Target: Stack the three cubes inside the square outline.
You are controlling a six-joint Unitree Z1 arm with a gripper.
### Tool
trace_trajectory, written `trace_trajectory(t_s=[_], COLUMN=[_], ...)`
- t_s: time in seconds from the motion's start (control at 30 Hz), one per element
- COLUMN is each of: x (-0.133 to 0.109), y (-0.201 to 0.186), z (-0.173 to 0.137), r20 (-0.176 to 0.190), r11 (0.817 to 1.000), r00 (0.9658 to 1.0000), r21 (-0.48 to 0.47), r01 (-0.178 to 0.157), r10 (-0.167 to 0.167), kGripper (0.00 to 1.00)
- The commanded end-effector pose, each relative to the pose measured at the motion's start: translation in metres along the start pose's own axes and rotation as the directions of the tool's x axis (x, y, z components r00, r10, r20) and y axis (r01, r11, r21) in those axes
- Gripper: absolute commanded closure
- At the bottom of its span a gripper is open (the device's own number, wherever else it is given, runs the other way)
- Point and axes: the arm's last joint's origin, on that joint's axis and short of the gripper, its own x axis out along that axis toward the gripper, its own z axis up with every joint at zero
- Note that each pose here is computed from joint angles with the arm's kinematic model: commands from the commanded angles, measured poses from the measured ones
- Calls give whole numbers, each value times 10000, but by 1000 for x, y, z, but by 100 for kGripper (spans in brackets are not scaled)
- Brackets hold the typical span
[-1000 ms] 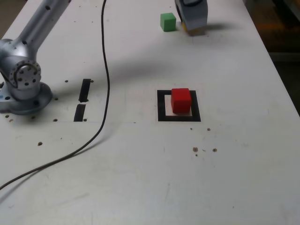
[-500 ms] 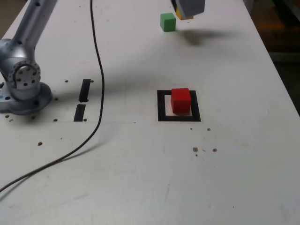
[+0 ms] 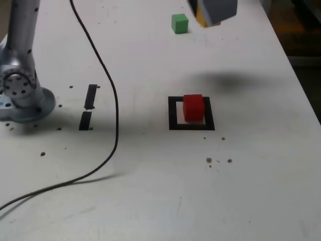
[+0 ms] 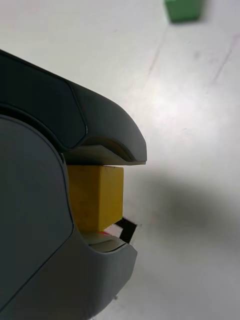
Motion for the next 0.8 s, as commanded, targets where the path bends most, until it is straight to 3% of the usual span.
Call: trace_trajectory(t_s=[0.0,0.17,0.3,0.37,0.43,0.53,0.63,0.67,0.77], x=[-4,-1,7,14,20,26,26,25,22], y=[-12,-39,-54,-58,-59,-58,-58,-57,-54], z=[14,40,47,51,56,67,77,81,87], r20=[-86,-250,-200,-135,-101,-195,-520,-696,-1089], r11=[9946,9930,9878,9762,9500,8747,7680,7168,5944], r00=[10000,9990,9990,9996,9997,9989,9948,9914,9791], r21=[-1037,-1132,-1513,-2155,-3119,-4838,-6396,-6966,-8040], r01=[22,350,360,230,168,279,342,310,150], r10=[-31,-381,-395,-265,-210,-426,-876,-1105,-1720], kGripper=[60,60,60,60,60,60,60,60,60])
